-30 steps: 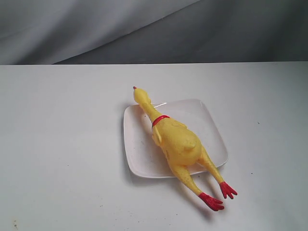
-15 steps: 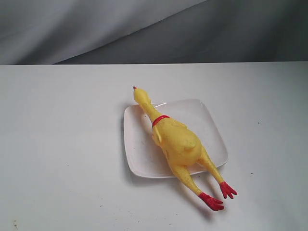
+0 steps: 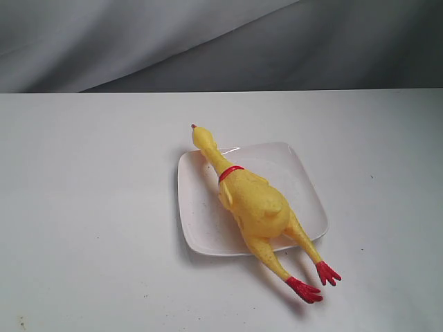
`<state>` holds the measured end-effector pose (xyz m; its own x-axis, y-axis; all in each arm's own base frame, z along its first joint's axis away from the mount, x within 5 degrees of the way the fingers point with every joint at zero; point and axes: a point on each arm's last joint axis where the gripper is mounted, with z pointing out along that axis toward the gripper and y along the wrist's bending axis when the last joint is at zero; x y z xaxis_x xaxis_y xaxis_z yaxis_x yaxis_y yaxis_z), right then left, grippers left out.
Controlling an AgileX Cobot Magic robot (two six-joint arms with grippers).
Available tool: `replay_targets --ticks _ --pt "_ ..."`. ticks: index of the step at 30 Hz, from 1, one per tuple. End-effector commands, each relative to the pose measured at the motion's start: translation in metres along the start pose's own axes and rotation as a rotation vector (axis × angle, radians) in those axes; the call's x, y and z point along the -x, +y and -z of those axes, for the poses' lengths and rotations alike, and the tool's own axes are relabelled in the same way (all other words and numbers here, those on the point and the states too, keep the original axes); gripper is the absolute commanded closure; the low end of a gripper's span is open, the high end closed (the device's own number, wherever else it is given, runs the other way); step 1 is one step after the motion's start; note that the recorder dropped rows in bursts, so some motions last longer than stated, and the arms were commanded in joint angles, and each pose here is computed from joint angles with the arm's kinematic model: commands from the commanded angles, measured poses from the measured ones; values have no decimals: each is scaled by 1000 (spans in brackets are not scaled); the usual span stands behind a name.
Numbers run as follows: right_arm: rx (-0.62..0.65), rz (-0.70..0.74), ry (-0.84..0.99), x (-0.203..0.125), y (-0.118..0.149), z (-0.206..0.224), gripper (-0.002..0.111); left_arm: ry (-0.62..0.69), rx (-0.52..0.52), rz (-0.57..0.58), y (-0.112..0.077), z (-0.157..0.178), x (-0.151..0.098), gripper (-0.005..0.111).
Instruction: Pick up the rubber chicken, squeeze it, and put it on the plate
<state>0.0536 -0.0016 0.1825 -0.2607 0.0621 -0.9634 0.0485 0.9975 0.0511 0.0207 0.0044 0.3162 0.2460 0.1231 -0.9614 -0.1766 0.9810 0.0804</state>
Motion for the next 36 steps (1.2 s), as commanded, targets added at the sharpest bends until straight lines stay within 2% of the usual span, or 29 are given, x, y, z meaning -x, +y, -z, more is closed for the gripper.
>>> replay_targets --ticks 1,7,9,10,15,36 --pt "-6 -8 -1 -1 0 0 108 178 -19 54 -6 -6 -59 107" --pt "-6 -8 -1 -1 0 0 108 291 -27 60 -11 -4 -117 107" --pt "-6 -8 -1 -1 0 0 108 287 -25 78 -12 -4 -118 107" --pt "-6 -8 -1 -1 0 0 108 350 -24 86 -12 -3 -123 107" --pt "-6 -8 -1 -1 0 0 108 468 -26 82 -12 2 -133 107" --pt "-6 -9 -1 -1 0 0 108 465 -28 72 -12 2 -133 107"
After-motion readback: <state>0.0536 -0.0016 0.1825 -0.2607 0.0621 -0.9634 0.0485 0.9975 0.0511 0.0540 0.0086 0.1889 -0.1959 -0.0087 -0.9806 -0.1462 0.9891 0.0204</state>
